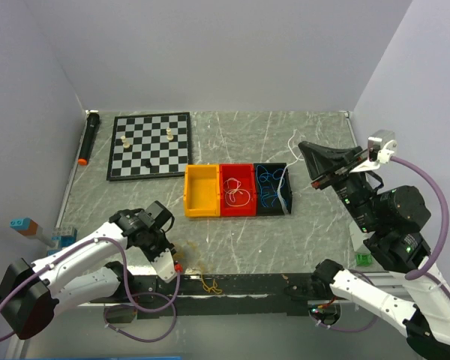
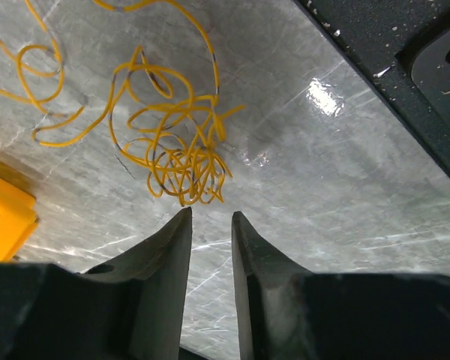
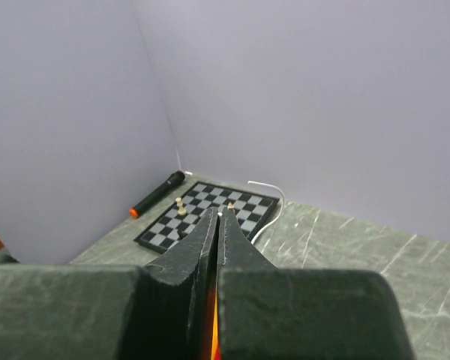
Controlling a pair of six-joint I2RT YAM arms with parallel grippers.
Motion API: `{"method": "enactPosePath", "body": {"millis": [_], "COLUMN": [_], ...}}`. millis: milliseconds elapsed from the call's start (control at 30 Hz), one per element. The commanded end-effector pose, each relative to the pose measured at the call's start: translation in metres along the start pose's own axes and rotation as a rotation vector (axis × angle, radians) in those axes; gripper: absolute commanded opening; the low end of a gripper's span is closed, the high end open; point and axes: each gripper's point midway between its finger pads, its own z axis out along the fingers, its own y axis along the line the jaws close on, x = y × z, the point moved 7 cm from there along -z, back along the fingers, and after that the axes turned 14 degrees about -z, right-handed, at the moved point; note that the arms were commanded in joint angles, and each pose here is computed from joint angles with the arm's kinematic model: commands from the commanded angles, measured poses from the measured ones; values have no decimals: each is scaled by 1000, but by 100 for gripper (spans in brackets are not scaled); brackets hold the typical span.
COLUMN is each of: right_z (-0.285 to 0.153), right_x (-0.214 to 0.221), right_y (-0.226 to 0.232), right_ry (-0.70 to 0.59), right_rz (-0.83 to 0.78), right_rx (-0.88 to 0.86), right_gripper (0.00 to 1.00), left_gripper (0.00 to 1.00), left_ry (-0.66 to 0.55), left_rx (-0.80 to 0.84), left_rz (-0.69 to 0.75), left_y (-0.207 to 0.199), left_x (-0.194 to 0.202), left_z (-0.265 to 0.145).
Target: Untangle the cables
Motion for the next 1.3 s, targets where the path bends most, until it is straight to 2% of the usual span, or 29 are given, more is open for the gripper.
{"method": "enactPosePath", "body": {"millis": [0, 133, 433, 600, 667, 800, 867, 967, 1000, 1067, 1100, 1267], "right_z": [7, 22, 55, 86, 97, 117, 123, 131, 132, 136, 137, 140], "right_x": [-36, -27, -24, -16, -10, 1, 9, 26, 31, 45, 51, 72], "right_y": [-3, 4, 11, 19, 22, 25, 24, 21, 19, 13, 11, 7], "right_ry": [-102, -77, -74, -52, -30, -17, 0, 38, 48, 79, 90, 133], "right_rz": [-22, -2, -33, -51, -56, -55, -53, -43, -38, -26, -22, -10], "right_rx": [0, -34, -48, -73, -81, -86, -85, -76, -71, -57, -50, -53], "right_gripper": [0, 0, 0, 0, 0, 0, 0, 0, 0, 0, 0, 0], "left_gripper": [31, 15, 5, 6, 12, 17, 27, 32, 37, 66, 96, 97], "left_ry": [-10, -47, -157, -212, -221, -221, -216, -223, -231, -248, -259, -315], "left_rx": [8, -26, -51, -52, -54, -66, -92, -137, -153, -177, -185, -169], "left_rz": [-19, -54, -134, -174, -188, -181, -173, -176, -188, -219, -240, -442], "left_y": [-1, 9, 17, 20, 20, 19, 19, 21, 23, 29, 33, 52], "left_x": [0, -6, -20, -29, -31, -32, -31, -32, -33, -36, -38, -45], "left_z": [1, -6, -24, -36, -41, -48, -52, -59, -62, -69, -72, -84]}}
